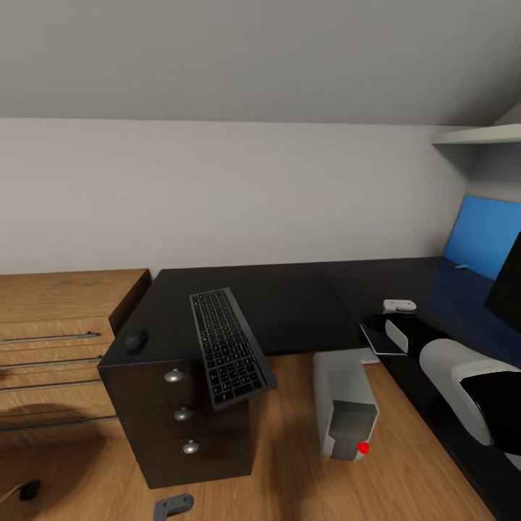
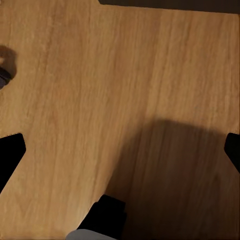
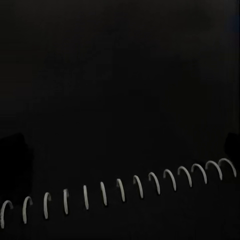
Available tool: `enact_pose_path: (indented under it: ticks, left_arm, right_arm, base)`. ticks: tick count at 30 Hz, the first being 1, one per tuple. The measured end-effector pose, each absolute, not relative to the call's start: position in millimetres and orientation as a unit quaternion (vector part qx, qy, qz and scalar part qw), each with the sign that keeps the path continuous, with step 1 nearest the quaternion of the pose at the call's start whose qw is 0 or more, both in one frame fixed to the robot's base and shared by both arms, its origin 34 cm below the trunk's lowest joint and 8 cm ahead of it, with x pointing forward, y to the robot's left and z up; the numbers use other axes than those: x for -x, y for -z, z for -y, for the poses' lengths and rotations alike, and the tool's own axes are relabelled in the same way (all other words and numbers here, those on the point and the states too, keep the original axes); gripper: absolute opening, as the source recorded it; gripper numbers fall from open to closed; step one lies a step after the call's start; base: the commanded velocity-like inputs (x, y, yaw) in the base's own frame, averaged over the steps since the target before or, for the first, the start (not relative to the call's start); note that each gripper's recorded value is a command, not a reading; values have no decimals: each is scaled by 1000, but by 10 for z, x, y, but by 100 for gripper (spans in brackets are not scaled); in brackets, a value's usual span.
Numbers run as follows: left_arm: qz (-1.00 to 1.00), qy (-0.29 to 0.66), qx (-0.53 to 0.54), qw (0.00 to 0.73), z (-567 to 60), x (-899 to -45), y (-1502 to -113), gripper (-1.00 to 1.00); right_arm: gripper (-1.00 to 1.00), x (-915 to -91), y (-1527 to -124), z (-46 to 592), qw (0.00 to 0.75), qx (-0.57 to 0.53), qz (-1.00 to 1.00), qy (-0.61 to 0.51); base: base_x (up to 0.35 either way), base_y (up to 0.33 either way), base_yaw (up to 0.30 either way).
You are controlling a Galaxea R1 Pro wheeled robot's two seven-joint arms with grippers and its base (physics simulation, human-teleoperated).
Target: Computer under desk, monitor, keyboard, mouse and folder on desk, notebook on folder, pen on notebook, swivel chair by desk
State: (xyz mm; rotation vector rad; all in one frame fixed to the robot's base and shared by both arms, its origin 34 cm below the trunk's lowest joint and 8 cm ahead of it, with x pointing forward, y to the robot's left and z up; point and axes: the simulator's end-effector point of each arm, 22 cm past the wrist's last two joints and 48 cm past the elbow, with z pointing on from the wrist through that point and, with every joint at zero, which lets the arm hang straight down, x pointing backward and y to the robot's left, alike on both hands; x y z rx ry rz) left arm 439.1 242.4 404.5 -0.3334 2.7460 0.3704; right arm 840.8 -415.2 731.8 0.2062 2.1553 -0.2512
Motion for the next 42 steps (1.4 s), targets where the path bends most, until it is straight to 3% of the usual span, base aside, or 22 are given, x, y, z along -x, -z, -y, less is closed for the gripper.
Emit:
enact_pose_path:
  ticks: [42]
  left_arm:
    - [-969, -130, 116, 174, -2412, -4387, -4043, 100]
  right_arm:
    - [100, -8408, -7319, 4153, 463, -83, -876, 104]
  base:
    - [-118, 14, 0]
